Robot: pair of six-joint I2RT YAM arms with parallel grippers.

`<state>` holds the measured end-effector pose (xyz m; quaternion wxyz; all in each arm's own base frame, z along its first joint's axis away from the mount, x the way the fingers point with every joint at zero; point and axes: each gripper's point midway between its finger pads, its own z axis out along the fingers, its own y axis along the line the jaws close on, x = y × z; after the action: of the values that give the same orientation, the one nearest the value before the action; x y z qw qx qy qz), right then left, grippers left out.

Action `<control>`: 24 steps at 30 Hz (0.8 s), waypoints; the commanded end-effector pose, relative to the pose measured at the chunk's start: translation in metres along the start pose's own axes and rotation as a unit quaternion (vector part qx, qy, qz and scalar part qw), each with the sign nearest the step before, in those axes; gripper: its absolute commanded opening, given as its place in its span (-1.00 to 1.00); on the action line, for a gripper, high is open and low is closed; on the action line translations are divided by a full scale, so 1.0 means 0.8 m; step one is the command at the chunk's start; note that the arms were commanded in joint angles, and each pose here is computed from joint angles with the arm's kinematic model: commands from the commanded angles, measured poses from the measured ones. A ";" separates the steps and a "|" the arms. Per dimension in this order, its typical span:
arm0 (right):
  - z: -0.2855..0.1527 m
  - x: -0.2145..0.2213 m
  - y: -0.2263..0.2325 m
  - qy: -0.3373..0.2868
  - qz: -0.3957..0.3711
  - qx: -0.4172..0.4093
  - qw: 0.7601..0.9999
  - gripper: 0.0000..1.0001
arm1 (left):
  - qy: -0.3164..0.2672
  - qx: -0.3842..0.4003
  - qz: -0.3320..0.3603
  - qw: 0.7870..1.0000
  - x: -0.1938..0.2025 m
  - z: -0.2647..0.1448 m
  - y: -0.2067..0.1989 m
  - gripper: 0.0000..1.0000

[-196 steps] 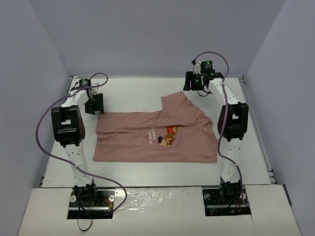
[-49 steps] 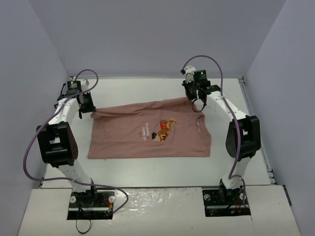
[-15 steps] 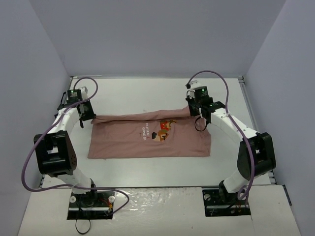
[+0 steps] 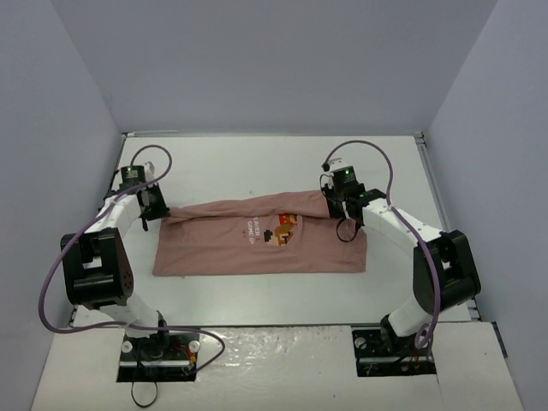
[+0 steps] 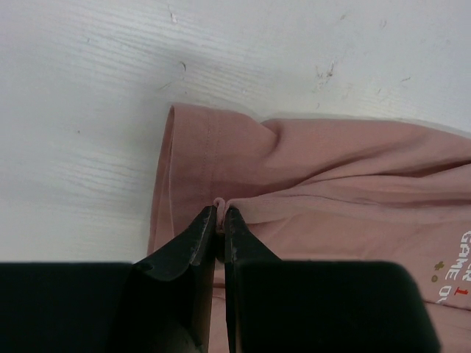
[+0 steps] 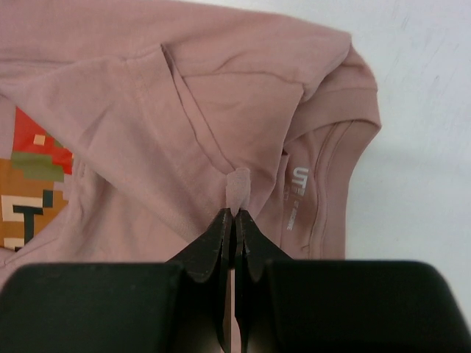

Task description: Fold and stack the t-shirts

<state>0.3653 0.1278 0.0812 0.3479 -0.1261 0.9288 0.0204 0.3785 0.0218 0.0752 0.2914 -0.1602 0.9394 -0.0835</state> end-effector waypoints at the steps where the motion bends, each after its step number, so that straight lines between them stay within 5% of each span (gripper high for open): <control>1: -0.020 -0.020 0.001 -0.042 0.014 0.005 0.999 -1.00 | -0.062 0.002 -0.012 0.998 -0.029 -0.032 -0.007 -0.97; 4: -0.021 -0.007 0.004 -0.033 0.020 0.001 0.999 -1.00 | -0.061 -0.016 -0.026 0.998 -0.018 -0.039 0.001 -0.77; 6: -0.024 -0.002 0.007 -0.032 0.022 -0.008 0.999 -0.87 | -0.063 -0.027 -0.034 0.997 -0.013 -0.047 0.006 -0.46; 13: -0.049 -0.004 0.009 -0.054 0.033 -0.020 0.998 -0.52 | -0.086 -0.065 -0.037 0.994 -0.013 -0.078 0.020 0.08; 18: -0.064 -0.034 0.013 -0.081 0.025 -0.033 0.996 -0.06 | -0.086 -0.057 -0.037 0.994 -0.018 -0.073 0.016 0.10; 24: -0.038 -0.063 0.039 -0.067 0.006 -0.080 0.994 0.01 | -0.045 -0.062 -0.053 0.996 -0.022 -0.042 0.016 0.10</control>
<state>0.3494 0.1383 0.1163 0.3801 -0.1188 0.9148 0.0675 0.3482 0.0383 0.1023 0.3175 -0.2169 0.9226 -0.0311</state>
